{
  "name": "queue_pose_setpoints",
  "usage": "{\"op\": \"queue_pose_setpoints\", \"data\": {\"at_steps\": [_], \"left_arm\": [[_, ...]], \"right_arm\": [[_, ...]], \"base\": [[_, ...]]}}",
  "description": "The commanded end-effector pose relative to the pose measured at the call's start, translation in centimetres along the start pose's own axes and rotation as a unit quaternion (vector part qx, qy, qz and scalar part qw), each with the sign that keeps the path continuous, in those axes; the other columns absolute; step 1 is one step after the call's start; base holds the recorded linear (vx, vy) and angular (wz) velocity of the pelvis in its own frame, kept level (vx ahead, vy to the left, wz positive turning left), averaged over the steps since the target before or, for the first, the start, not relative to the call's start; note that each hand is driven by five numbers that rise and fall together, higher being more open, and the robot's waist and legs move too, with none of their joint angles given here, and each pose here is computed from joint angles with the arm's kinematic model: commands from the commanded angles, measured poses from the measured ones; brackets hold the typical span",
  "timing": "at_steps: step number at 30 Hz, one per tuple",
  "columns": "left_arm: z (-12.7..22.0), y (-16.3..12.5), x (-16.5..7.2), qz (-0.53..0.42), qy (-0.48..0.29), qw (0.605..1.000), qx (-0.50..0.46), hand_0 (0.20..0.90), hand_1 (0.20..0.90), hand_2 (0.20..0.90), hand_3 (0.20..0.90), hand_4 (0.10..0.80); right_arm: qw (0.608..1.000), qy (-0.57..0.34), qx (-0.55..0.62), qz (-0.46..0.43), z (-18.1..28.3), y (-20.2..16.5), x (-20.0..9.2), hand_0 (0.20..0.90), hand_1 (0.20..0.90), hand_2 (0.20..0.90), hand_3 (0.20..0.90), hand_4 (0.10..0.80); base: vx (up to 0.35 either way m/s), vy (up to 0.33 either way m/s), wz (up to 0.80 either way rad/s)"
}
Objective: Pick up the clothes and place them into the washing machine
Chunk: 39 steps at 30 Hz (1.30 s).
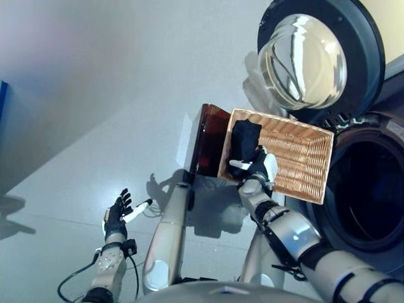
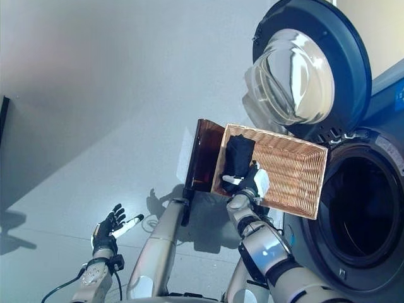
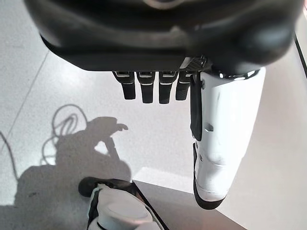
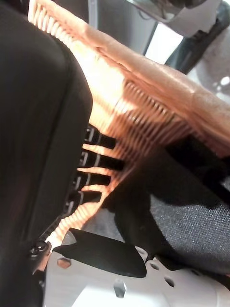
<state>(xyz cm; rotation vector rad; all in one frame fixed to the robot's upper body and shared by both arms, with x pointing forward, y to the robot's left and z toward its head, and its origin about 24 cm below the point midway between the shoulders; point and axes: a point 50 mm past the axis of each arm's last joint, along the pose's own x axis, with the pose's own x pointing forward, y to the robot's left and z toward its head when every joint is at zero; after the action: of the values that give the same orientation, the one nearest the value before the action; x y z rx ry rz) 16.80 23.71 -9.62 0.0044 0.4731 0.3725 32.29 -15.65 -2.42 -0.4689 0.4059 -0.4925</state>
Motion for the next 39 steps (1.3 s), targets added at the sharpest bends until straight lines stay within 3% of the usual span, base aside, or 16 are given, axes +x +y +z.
{"op": "queue_pose_setpoints", "data": {"at_steps": [1, 25, 26, 28, 29, 39], "left_arm": [[0.4, 2.6, -0.7, 0.023, -0.028, 0.999, 0.038, 0.9, 0.9, 0.9, 0.9, 0.8], [2.1, 4.0, -1.3, 0.011, -0.068, 0.997, 0.031, 0.9, 0.9, 0.9, 0.9, 0.8], [2.1, 4.0, -1.3, 0.01, -0.067, 0.997, 0.032, 0.9, 0.9, 0.9, 0.9, 0.8], [2.0, 4.0, -1.3, 0.011, -0.066, 0.997, 0.032, 0.9, 0.9, 0.9, 0.9, 0.8], [2.0, 4.0, -1.3, 0.011, -0.065, 0.997, 0.032, 0.9, 0.9, 0.9, 0.9, 0.8], [1.8, 4.1, -1.2, 0.014, -0.06, 0.998, 0.035, 0.9, 0.9, 0.9, 0.9, 0.8]], "right_arm": [[0.998, -0.023, 0.031, -0.055, 1.8, -1.9, 1.4, 0.9, 0.9, 0.9, 0.9, 0.8], [0.994, -0.066, 0.07, -0.06, 6.0, -2.6, 2.3, 0.9, 0.9, 0.9, 0.9, 0.8], [0.994, -0.07, 0.068, -0.057, 6.2, -2.6, 2.3, 0.727, 0.727, 0.727, 0.727, 0.676], [0.994, -0.073, 0.064, -0.056, 6.4, -2.6, 2.4, 0.277, 0.277, 0.277, 0.277, 0.355], [0.994, -0.076, 0.061, -0.055, 6.5, -2.7, 2.4, 0.2, 0.2, 0.2, 0.2, 0.3], [0.994, -0.076, 0.049, -0.056, 6.4, -2.8, 2.5, 0.2, 0.2, 0.2, 0.2, 0.3]], "base": [[0.0, 0.0, 0.0], [0.006, 0.001, 0.0], [0.006, -0.002, 0.44], [0.005, -0.002, 0.24], [0.009, -0.008, -0.28], [0.017, -0.005, 0.1]]}}
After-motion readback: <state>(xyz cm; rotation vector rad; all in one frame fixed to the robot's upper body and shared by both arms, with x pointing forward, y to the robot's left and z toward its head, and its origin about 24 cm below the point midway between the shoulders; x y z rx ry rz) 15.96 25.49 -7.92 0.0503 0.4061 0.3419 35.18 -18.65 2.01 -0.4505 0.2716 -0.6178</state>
